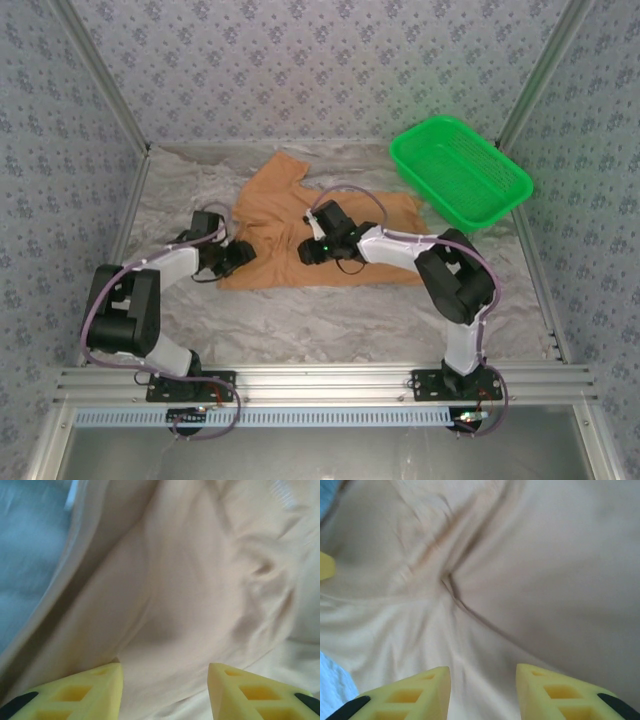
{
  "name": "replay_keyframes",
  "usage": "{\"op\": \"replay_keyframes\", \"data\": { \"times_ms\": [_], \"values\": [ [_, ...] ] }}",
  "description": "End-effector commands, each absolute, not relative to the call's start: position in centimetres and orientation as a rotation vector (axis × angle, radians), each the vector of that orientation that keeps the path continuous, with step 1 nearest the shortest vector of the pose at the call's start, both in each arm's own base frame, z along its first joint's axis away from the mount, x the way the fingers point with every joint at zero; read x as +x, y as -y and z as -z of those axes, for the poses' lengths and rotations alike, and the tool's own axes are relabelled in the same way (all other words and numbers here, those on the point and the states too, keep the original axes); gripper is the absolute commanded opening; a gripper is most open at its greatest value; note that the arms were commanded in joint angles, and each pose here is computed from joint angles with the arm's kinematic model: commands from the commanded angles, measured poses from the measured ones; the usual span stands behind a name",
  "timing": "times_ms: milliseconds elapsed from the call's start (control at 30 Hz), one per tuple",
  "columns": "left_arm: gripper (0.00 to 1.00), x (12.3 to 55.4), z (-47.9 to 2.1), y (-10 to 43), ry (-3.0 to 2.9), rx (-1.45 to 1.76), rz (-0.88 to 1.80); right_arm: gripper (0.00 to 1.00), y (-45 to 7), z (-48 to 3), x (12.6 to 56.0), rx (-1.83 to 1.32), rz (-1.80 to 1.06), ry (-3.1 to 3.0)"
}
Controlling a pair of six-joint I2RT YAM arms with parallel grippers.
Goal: Fold the inside-out t-shirt
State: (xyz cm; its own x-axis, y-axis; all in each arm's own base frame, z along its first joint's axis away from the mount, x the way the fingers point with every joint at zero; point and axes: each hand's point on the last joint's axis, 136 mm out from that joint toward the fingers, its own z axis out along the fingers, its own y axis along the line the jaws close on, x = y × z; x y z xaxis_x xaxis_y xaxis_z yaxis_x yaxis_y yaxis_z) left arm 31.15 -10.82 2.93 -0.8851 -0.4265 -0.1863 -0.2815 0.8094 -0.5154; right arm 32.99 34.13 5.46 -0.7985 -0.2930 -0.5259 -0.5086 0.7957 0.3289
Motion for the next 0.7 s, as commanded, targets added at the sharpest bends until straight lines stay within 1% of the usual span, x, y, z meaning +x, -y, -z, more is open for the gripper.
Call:
{"op": "replay_keyframes", "data": {
  "times_ms": [0, 100, 200, 267, 367, 433, 533, 667],
  "values": [
    [0.48, 27.8, -2.0, 9.7, -2.774, -0.55, 0.628, 0.41, -32.4, -4.3, 30.9, -0.594, -0.632, -2.617],
    [0.48, 25.5, -1.4, 9.3, -2.799, -0.584, 0.615, 0.42, -31.9, -4.0, 30.2, -0.602, -0.629, -2.633],
    [0.49, 24.7, -1.9, 9.2, -2.776, -0.588, 0.627, 0.42, -31.7, -3.9, 29.9, -0.605, -0.627, -2.638],
    [0.49, 25.8, -3.0, 9.0, -2.74, -0.568, 0.609, 0.42, -31.6, -3.9, 29.8, -0.609, -0.629, -2.639],
    [0.5, 29.0, -5.5, 9.4, -2.655, -0.54, 0.634, 0.43, -31.7, -3.8, 29.6, -0.611, -0.635, -2.646],
    [0.5, 31.2, -6.7, 10.4, -2.597, -0.524, 0.699, 0.43, -31.7, -3.7, 29.7, -0.61, -0.634, -2.644],
    [0.49, 33.7, -7.0, 11.3, -2.583, -0.496, 0.731, 0.42, -31.8, -3.7, 29.7, -0.61, -0.632, -2.641],
    [0.47, 36.0, -6.3, 11.7, -2.604, -0.472, 0.717, 0.42, -31.7, -3.8, 29.8, -0.609, -0.627, -2.639]
  ]
}}
